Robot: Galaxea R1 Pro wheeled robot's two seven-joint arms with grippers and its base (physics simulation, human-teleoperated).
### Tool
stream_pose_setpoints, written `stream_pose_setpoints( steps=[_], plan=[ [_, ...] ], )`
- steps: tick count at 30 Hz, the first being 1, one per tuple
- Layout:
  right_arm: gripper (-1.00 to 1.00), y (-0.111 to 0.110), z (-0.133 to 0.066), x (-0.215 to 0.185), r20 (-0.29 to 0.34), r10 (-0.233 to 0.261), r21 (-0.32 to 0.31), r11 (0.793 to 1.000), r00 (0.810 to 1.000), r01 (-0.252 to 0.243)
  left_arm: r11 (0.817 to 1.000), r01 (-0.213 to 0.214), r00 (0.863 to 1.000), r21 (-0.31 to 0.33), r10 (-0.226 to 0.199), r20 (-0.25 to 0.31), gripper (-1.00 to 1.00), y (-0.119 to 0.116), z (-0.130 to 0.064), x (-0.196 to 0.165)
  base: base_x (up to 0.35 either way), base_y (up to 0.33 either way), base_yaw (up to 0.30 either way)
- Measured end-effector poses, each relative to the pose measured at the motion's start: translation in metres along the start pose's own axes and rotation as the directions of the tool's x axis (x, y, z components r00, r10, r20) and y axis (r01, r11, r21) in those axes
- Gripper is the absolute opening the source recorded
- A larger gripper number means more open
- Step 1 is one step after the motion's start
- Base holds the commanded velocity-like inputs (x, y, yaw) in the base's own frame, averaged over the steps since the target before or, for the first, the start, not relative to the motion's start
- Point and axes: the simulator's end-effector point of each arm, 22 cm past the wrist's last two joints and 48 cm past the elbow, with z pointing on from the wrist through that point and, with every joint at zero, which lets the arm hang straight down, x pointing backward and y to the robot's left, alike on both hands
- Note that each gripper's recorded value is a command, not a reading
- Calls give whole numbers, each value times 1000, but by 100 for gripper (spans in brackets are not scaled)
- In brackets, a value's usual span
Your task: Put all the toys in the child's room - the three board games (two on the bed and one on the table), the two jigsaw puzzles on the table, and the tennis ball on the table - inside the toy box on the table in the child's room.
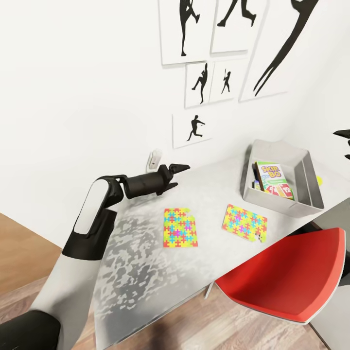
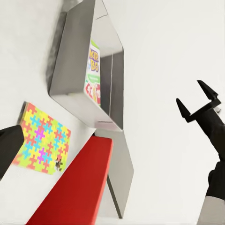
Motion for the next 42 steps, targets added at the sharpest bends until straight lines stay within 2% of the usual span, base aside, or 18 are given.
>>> stream_pose_setpoints(
  steps=[4,5,13,17,22,30,31,33,42],
  plan=[
    [100,-1,-6,-1,4,-18,0,1000,1000,18,1000,-20,1000,-5,20,-16,100,2,-5,9,0,0,-71],
    [100,-15,-10,12,-6,-45,25,999,999,45,1000,-21,1000,0,21,-16,100,1,-8,13,0,0,-76],
    [100,-7,-19,11,-11,-58,8,998,998,58,999,-33,999,5,33,-13,100,-6,-11,14,0,0,-76],
    [100,-21,-20,42,-92,-83,26,996,992,86,999,-32,999,7,32,-16,100,-7,-13,18,0,0,-76],
    [100,-30,-28,62,-125,-114,30,992,986,119,1000,-28,999,7,28,-32,100,-4,-17,34,0,0,-76],
    [100,-26,-52,83,-124,-191,-27,982,974,189,999,-29,999,16,29,-40,100,-7,-24,49,0,0,-76],
    [100,-25,-61,91,-127,-218,-51,976,968,213,999,-30,999,21,31,-43,100,-9,-25,52,0,0,-76],
    [100,-26,-69,100,-134,-242,-69,970,961,235,999,-33,998,30,35,-44,100,-13,-26,55,0,0,-76],
    [100,-38,-92,132,-175,-295,-92,955,939,282,996,-49,998,72,52,-46,100,-31,-28,59,0,0,-76]
  ],
)
